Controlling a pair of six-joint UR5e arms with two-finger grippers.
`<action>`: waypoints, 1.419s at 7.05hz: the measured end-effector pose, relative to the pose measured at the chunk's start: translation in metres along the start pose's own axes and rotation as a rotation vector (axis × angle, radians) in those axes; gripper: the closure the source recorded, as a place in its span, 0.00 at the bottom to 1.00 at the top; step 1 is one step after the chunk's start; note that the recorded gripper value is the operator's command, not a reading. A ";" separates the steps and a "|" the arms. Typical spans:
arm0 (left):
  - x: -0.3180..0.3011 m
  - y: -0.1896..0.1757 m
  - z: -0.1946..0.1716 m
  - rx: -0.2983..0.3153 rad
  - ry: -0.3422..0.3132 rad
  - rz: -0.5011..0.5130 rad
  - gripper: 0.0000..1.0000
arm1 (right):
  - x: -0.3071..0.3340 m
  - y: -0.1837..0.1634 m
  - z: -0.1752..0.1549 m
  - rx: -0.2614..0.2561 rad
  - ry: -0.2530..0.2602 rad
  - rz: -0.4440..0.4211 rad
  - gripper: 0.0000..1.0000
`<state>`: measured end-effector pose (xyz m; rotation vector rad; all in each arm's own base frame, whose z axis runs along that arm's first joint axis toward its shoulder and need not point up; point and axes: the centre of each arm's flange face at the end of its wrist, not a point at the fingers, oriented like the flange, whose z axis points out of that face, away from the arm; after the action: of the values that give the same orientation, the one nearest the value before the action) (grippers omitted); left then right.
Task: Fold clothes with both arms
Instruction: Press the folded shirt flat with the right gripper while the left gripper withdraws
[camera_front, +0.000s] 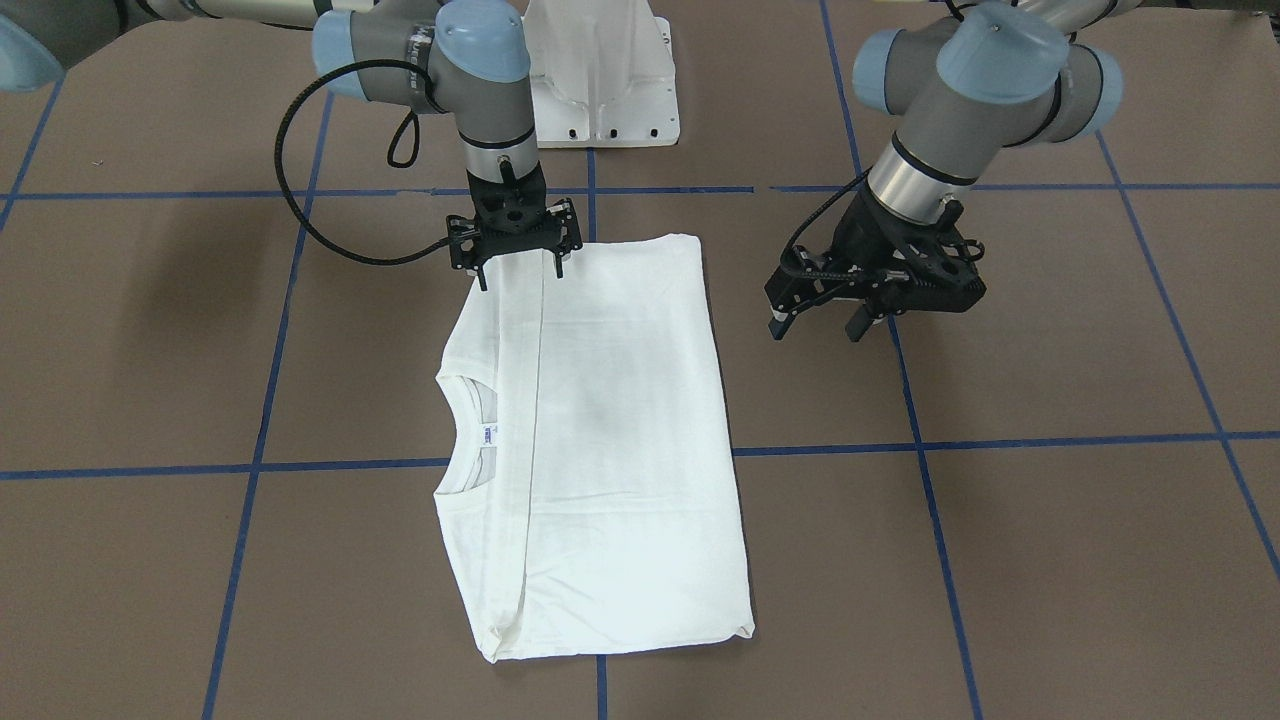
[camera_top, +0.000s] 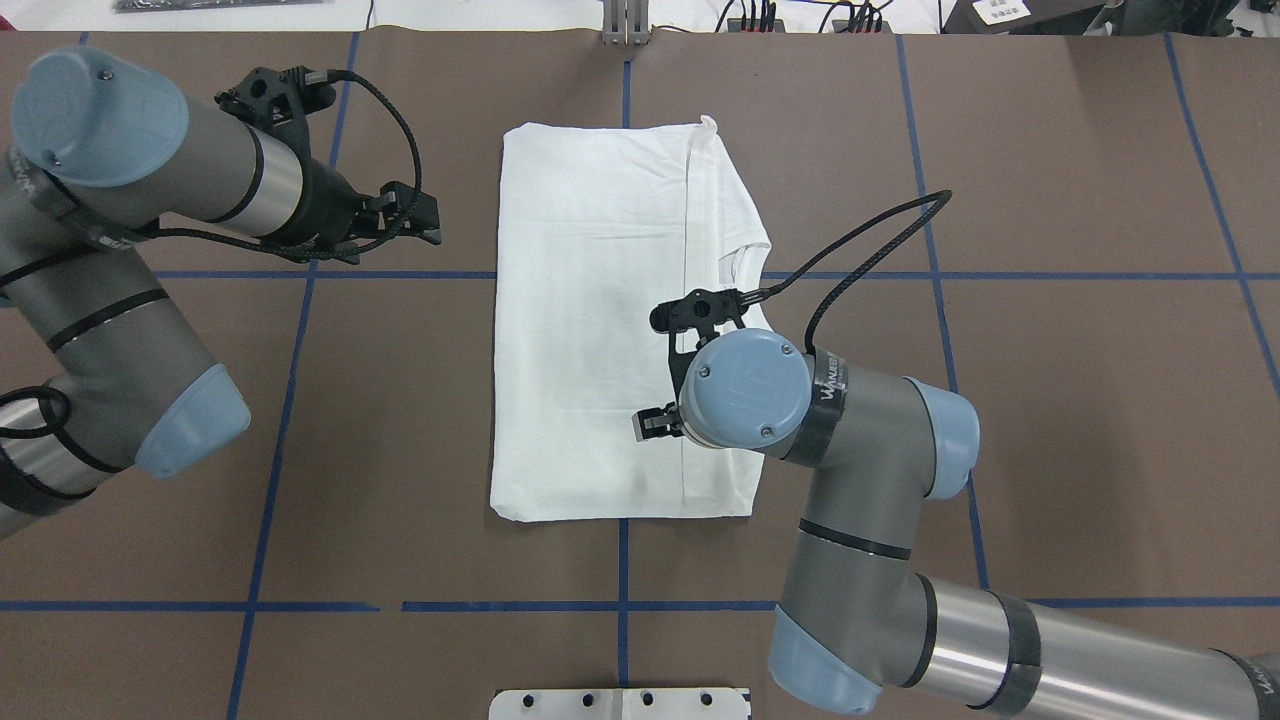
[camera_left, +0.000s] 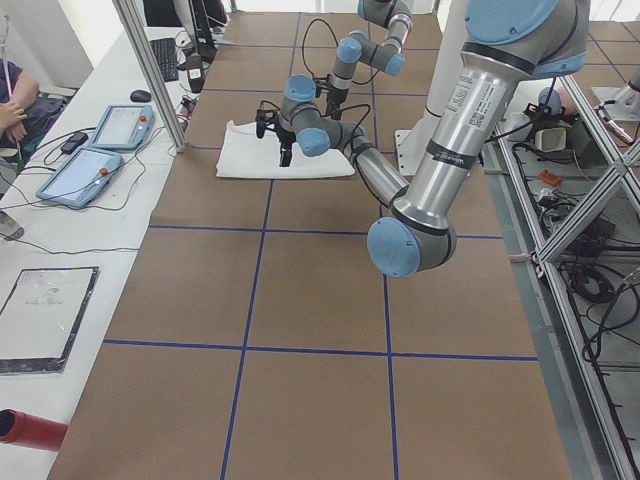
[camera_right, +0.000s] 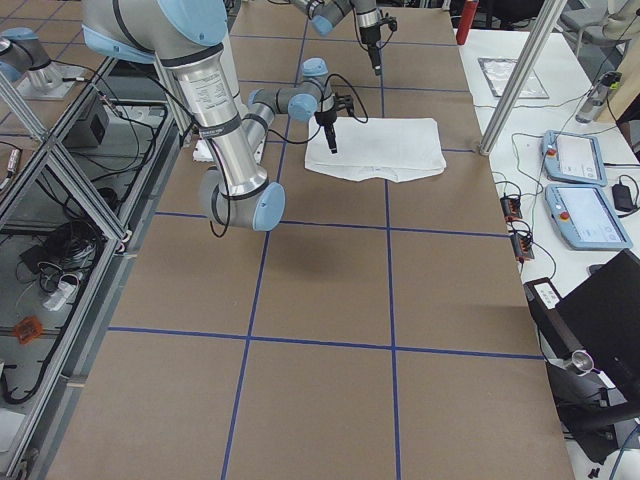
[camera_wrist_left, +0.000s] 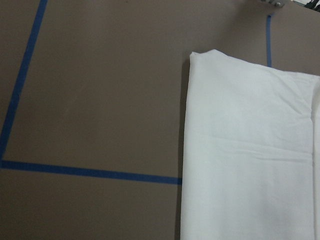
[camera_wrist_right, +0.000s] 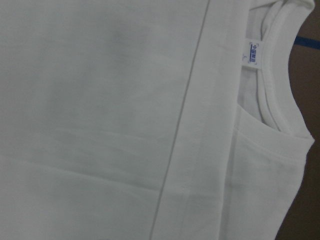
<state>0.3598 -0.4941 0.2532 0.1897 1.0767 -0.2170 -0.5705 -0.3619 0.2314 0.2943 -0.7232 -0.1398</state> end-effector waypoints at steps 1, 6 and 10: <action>0.001 0.004 -0.002 -0.013 -0.001 -0.009 0.00 | -0.010 0.005 0.011 -0.015 0.011 -0.034 0.00; -0.001 0.010 0.008 -0.035 -0.010 -0.023 0.00 | -0.017 0.029 0.027 -0.105 0.093 -0.076 0.00; 0.001 0.015 0.015 -0.046 -0.011 -0.033 0.00 | -0.017 0.038 0.030 -0.142 0.119 -0.081 0.00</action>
<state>0.3768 -0.4841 0.2603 0.1294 1.0737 -0.2225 -0.6022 -0.3283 0.2545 0.1944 -0.5800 -0.2472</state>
